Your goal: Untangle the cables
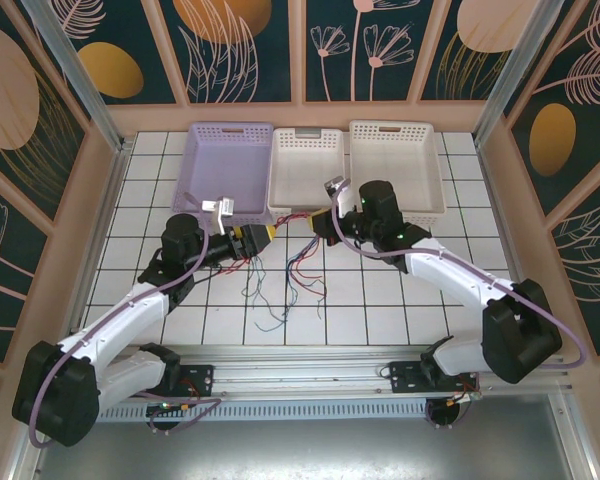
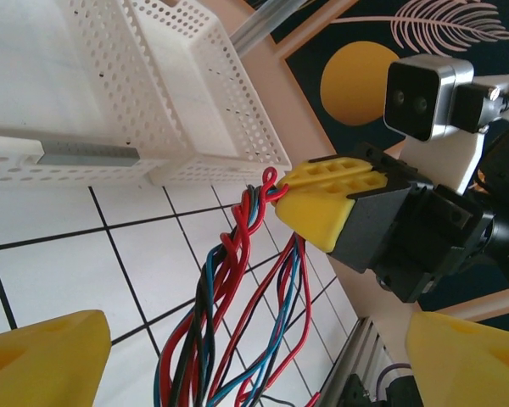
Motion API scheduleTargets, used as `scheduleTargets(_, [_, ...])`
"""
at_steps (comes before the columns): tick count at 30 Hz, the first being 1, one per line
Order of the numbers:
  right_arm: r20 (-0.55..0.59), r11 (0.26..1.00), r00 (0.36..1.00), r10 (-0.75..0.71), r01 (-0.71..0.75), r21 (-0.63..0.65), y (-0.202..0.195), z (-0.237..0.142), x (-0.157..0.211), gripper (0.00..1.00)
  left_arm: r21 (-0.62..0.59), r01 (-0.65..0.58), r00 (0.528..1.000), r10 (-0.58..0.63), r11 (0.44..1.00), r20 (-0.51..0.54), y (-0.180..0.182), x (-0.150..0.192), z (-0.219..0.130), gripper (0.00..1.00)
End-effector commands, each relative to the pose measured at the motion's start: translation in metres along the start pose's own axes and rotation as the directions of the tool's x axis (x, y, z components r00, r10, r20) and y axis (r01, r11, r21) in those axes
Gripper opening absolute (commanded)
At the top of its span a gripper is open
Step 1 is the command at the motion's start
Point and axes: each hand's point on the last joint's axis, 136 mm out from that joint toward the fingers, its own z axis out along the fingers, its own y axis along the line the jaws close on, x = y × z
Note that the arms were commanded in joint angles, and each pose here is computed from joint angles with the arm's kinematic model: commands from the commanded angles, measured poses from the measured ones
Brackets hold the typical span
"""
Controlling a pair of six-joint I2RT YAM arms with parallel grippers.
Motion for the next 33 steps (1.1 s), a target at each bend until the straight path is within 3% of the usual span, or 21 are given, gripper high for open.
scheduleTargets(1, [0.032,0.998,0.999,-0.038,0.04,-0.048,0.011,0.003,-0.018,0.0,0.068,-0.034,0.999,0.035,0.997,-0.017,-0.011,0.002,0.003,0.82])
scheduleTargets(8, [0.028,0.997,0.999,-0.038,0.04,-0.063,0.014,0.005,-0.023,0.0,0.093,-0.041,0.996,0.048,0.995,-0.077,-0.015,0.017,0.01,0.7])
scheduleTargets(18, [0.037,0.995,0.998,-0.048,0.051,-0.08,0.019,0.003,-0.032,0.0,0.097,-0.04,0.992,0.052,0.994,-0.117,-0.014,0.027,0.014,0.45])
scheduleTargets(23, [0.029,0.995,0.998,-0.048,0.05,-0.082,0.019,0.004,-0.03,0.0,0.099,-0.044,0.991,0.056,0.994,-0.12,-0.015,0.029,0.014,0.28])
scheduleTargets(28, [0.025,0.996,0.999,-0.045,0.047,-0.08,0.019,0.004,-0.027,0.0,0.092,-0.049,0.992,0.059,0.995,-0.11,-0.014,0.027,0.014,0.0])
scheduleTargets(33, [0.024,0.997,0.999,-0.038,0.04,-0.071,0.018,0.003,-0.027,0.0,0.069,-0.066,0.995,0.07,0.995,-0.065,-0.013,0.021,0.009,0.0])
